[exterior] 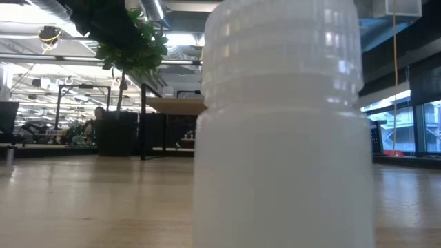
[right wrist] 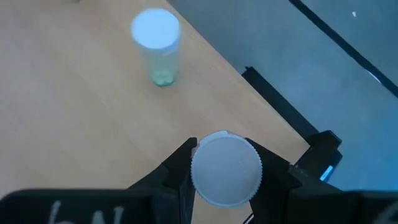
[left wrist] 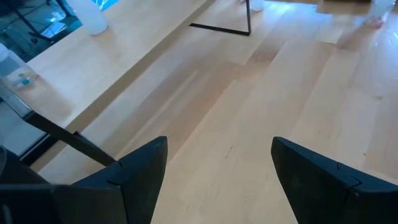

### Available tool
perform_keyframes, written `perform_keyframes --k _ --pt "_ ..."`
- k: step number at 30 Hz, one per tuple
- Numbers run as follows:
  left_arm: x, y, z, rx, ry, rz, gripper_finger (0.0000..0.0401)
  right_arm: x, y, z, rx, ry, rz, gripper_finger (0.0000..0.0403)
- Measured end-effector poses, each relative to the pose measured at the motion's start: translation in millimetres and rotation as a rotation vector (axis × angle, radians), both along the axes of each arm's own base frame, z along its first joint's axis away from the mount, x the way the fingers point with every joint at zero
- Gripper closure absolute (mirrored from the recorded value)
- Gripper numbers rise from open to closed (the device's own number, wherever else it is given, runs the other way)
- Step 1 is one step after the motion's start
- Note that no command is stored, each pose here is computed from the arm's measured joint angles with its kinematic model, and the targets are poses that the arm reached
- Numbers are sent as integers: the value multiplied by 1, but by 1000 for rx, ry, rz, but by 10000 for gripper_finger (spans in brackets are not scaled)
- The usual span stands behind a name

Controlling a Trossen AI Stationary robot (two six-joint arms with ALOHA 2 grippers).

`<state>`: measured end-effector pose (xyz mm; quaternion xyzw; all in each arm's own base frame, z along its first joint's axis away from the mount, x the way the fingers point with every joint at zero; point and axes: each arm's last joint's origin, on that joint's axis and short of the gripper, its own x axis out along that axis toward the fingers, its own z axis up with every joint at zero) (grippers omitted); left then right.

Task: Pick and place medicine bottles onto shelf by color
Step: Put the top left pink pill bottle on the shelf

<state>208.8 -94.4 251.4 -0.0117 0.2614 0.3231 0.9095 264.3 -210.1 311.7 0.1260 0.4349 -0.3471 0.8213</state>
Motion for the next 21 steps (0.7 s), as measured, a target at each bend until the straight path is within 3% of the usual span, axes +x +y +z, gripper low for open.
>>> perform_keyframes --k 21 --pt "0 0 0 -2 1 -1 118 -1 -13 -10 17 15 -34 287"
